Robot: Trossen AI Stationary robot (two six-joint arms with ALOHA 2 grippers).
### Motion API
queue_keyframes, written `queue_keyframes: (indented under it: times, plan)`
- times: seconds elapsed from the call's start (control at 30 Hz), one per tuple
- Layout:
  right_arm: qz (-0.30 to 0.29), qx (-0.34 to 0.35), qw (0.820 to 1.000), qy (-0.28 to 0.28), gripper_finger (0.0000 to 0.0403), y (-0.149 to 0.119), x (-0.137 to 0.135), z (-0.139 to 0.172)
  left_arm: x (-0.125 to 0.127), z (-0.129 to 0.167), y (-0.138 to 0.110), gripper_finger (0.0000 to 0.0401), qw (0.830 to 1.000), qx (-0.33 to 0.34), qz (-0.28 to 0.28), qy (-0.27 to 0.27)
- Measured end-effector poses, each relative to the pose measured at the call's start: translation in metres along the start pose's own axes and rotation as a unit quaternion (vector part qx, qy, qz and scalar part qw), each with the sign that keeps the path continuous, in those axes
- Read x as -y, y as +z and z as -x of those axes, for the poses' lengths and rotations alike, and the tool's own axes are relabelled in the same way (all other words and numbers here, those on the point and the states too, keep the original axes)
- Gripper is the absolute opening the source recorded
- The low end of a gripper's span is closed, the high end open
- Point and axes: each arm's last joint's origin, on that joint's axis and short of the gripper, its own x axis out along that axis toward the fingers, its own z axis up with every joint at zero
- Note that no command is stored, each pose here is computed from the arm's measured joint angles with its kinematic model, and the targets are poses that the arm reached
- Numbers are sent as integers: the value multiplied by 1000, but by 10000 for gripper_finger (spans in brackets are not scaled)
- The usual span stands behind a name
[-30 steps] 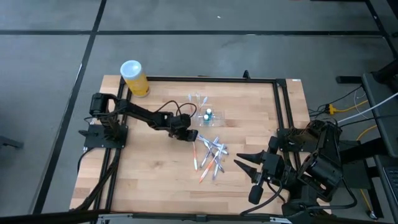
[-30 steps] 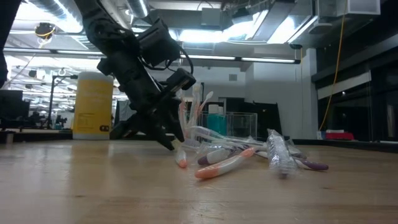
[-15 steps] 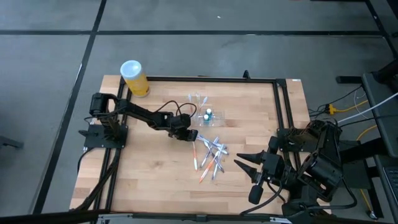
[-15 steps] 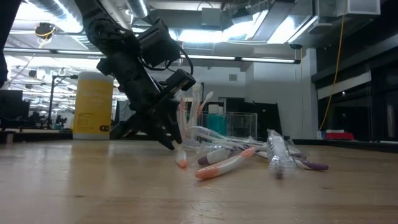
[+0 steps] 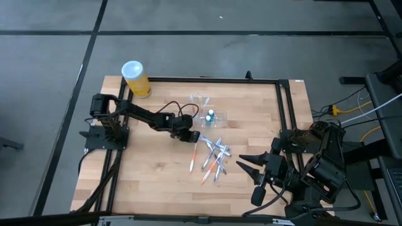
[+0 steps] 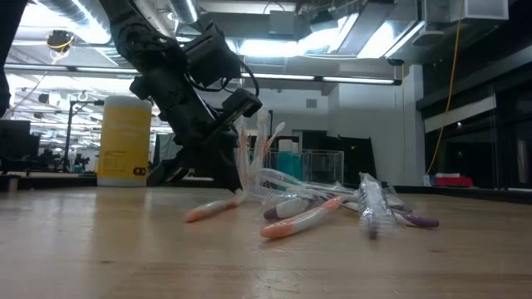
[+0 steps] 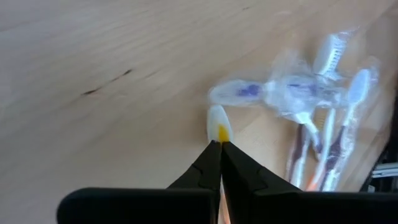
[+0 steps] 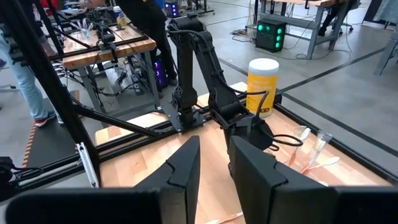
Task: Pick & Place toothbrushing station
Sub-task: Put the orange toothbrush into the transparent organizer
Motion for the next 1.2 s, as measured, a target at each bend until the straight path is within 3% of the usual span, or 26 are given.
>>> queue_keyframes:
  times: [0.37, 0.63, 0.77, 0.9, 1.03, 1.2]
  plan:
    - [-11, 0, 1000, 0, 91, 0, 0, 0, 17, 12, -14, 2, 999, -3, -29, -38]
    - [-11, 0, 1000, 0, 91, 0, 0, 0, 41, 59, -20, 2, 989, 85, -93, -77]
    - [-10, 1, 1000, -1, 91, 0, 0, 0, 54, 89, -24, 2, 964, 191, -164, -82]
    - [-11, 6, 1000, -5, 91, 0, 0, 0, 60, 115, -27, 2, 923, 313, -221, -46]
    - [-12, 6, 1000, -5, 91, 0, 1, 0, 61, 128, -22, 2, 891, 391, -231, -8]
    - [-17, 7, 1000, -6, 91, 1, 1, -2, 66, 135, -8, 2, 873, 434, -220, -25]
